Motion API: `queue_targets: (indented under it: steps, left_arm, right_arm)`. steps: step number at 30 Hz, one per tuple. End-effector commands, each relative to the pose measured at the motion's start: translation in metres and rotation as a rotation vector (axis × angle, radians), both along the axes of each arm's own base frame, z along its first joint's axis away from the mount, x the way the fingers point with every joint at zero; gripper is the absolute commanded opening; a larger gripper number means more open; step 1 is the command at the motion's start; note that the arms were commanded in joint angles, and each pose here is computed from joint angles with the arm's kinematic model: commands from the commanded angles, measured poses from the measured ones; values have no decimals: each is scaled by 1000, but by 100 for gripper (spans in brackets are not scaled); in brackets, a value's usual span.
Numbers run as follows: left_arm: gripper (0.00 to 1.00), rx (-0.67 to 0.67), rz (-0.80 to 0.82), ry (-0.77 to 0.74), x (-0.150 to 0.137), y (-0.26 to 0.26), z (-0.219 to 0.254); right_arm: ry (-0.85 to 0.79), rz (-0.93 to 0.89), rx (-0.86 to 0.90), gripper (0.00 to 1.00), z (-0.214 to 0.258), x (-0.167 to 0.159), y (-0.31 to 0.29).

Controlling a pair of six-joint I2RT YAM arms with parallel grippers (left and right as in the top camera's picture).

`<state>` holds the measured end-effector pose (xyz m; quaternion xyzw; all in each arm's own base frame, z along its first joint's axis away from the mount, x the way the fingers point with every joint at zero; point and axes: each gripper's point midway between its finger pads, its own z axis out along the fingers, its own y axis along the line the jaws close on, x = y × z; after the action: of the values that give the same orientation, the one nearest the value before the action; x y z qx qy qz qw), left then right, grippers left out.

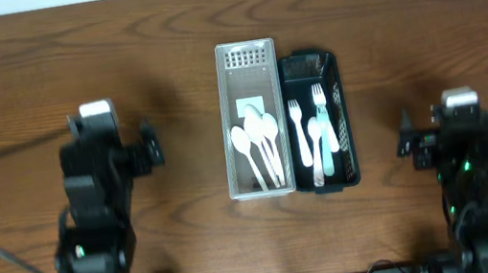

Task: Pack container

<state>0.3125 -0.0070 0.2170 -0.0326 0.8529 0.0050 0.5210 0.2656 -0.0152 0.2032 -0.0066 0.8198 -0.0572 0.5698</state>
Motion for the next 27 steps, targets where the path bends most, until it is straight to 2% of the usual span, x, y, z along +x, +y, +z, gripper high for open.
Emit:
queue_targets:
  steps: [1,6,14,27]
  left_arm:
    - [98,19,8,-67,-15,2,-4]
    - [98,20,18,-98,-27,5,-6]
    - [98,22,18,-86,-25,5,-9]
    - [98,26,18,-43,-22,5,-20]
  right_arm:
    - [-49,-30,60,99,-6,-12,-2]
    - [-56,-29,60,99,-11,-15,-1]
    - [-14,-10,67,99,-20,-17,2]
    - [303,-20,67,99,-88,-55,2]
